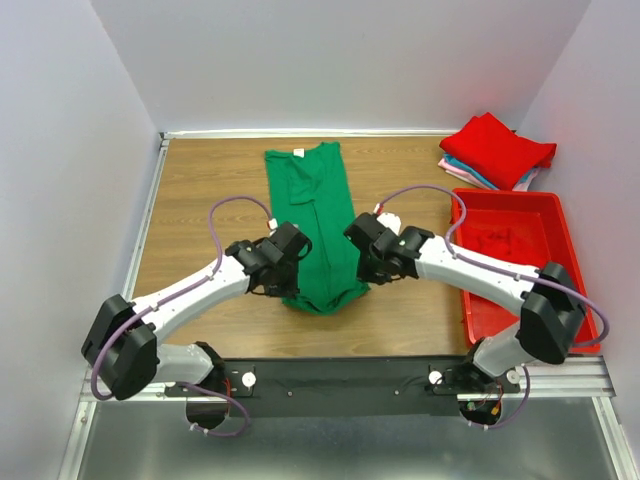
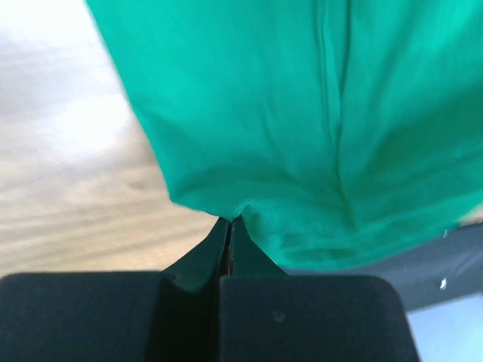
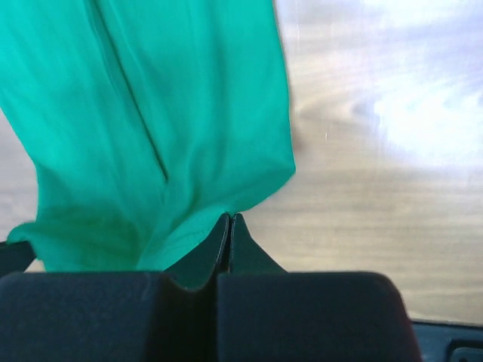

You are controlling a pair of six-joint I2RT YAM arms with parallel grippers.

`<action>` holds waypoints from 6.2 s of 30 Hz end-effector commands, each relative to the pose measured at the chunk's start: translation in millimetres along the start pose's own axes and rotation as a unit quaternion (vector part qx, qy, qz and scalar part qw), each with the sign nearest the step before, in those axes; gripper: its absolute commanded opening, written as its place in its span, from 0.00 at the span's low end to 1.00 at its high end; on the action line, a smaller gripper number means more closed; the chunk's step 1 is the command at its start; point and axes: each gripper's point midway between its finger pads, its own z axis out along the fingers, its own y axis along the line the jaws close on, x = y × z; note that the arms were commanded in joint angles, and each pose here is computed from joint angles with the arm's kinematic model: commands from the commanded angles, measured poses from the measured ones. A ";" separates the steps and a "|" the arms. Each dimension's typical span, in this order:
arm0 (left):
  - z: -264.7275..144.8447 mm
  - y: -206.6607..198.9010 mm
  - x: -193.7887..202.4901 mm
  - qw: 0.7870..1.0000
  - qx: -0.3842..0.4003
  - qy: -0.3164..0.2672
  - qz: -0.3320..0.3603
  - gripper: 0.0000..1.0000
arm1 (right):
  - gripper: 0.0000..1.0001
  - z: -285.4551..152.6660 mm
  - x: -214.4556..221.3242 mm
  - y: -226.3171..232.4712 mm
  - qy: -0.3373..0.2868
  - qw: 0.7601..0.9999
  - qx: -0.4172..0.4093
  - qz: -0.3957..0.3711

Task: Fold and stack the t-shirts
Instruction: Fold the tshirt

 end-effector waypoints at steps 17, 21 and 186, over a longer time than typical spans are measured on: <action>31.4 67.9 -151.5 0.993 -0.081 -0.077 0.026 0.00 | 0.01 71.1 -142.6 10.9 -0.056 0.996 0.071 -0.008; 32.7 71.1 -190.8 0.993 -0.076 -0.092 0.025 0.00 | 0.01 84.6 -173.0 16.1 -0.063 0.996 0.064 -0.005; 65.6 90.5 -104.2 0.999 0.003 -0.033 -0.031 0.61 | 0.26 136.7 -52.7 -14.9 0.132 0.991 -0.023 -0.001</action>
